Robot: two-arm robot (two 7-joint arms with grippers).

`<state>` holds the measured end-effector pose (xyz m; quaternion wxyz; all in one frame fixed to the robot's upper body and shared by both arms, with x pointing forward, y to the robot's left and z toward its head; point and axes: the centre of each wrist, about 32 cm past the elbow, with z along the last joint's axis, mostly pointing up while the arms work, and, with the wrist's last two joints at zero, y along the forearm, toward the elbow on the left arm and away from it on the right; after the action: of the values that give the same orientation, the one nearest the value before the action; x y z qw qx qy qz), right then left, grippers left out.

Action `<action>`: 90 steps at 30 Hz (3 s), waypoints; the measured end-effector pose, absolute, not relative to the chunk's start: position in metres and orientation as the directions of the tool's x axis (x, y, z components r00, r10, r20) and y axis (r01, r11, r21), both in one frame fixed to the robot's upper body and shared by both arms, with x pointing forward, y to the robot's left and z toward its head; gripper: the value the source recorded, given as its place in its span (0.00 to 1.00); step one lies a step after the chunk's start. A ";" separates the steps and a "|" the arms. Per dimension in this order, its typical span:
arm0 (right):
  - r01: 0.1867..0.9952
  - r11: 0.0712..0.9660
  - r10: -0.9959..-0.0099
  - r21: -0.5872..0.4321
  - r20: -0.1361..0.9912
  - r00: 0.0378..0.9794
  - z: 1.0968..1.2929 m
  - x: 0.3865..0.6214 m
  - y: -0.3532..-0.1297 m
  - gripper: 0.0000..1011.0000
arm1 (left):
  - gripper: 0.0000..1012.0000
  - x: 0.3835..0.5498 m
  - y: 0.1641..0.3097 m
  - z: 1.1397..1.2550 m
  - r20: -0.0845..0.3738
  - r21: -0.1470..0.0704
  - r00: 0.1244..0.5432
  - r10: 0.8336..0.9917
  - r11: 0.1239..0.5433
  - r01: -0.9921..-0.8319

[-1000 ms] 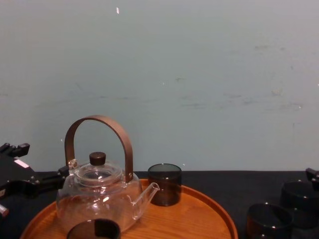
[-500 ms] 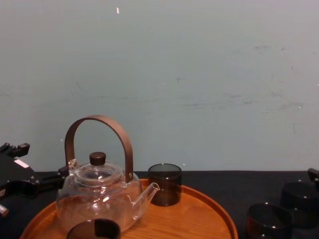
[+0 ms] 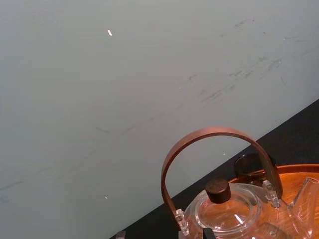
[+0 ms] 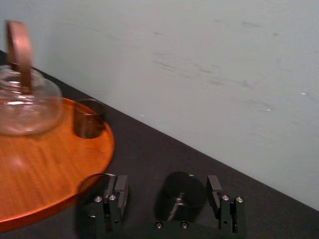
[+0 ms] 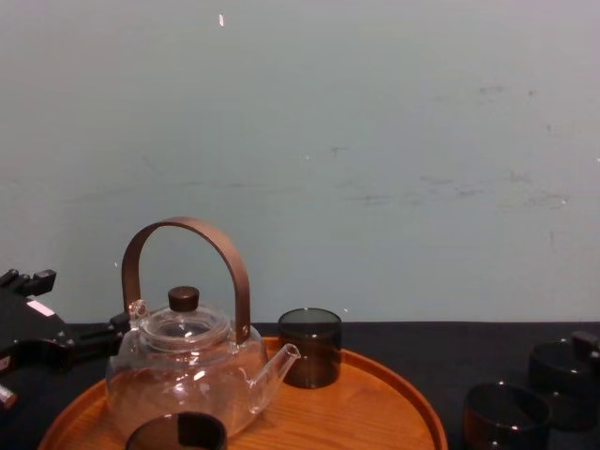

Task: Pick up the glass from the table and place it on the tray.

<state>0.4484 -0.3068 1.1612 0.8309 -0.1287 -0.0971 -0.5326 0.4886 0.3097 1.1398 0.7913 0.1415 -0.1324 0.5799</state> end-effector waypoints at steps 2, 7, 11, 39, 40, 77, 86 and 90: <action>0.901 0.419 -0.854 -0.115 0.287 0.434 1.162 0.442 -0.304 0.99 | 0.99 0.489 0.310 1.140 0.374 0.070 0.292 0.880 0.287 -0.955; 0.881 0.456 -0.838 -0.127 0.273 0.473 1.161 0.433 -0.297 0.99 | 0.99 0.489 0.310 1.140 0.374 0.070 0.292 0.880 0.287 -0.955; 0.865 0.483 -0.825 -0.137 0.262 0.501 1.157 0.429 -0.291 0.99 | 0.99 0.489 0.310 1.140 0.374 0.070 0.292 0.880 0.287 -0.955; 0.818 0.534 -0.820 -0.216 0.106 0.563 1.123 0.442 -0.281 0.99 | 0.99 0.489 0.310 1.140 0.374 0.070 0.292 0.880 0.287 -0.955; 0.818 0.534 -0.820 -0.216 0.106 0.563 1.123 0.442 -0.281 0.99 | 0.99 0.489 0.310 1.140 0.374 0.070 0.292 0.880 0.287 -0.955; 0.820 0.517 -0.840 -0.246 0.039 0.541 1.106 0.458 -0.289 0.99 | 0.99 0.489 0.310 1.140 0.374 0.070 0.292 0.880 0.287 -0.955; 0.817 0.520 -0.838 -0.251 0.035 0.544 1.104 0.466 -0.287 0.99 | 0.99 0.489 0.310 1.140 0.374 0.070 0.292 0.880 0.287 -0.955; 0.815 0.522 -0.837 -0.252 0.033 0.547 1.104 0.472 -0.286 0.99 | 0.99 0.489 0.310 1.140 0.374 0.070 0.292 0.880 0.287 -0.955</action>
<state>0.4715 -0.2856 1.1040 0.8712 -0.1198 0.0460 -0.4739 0.4886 0.3097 1.1397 0.7913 0.1415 -0.1324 0.5799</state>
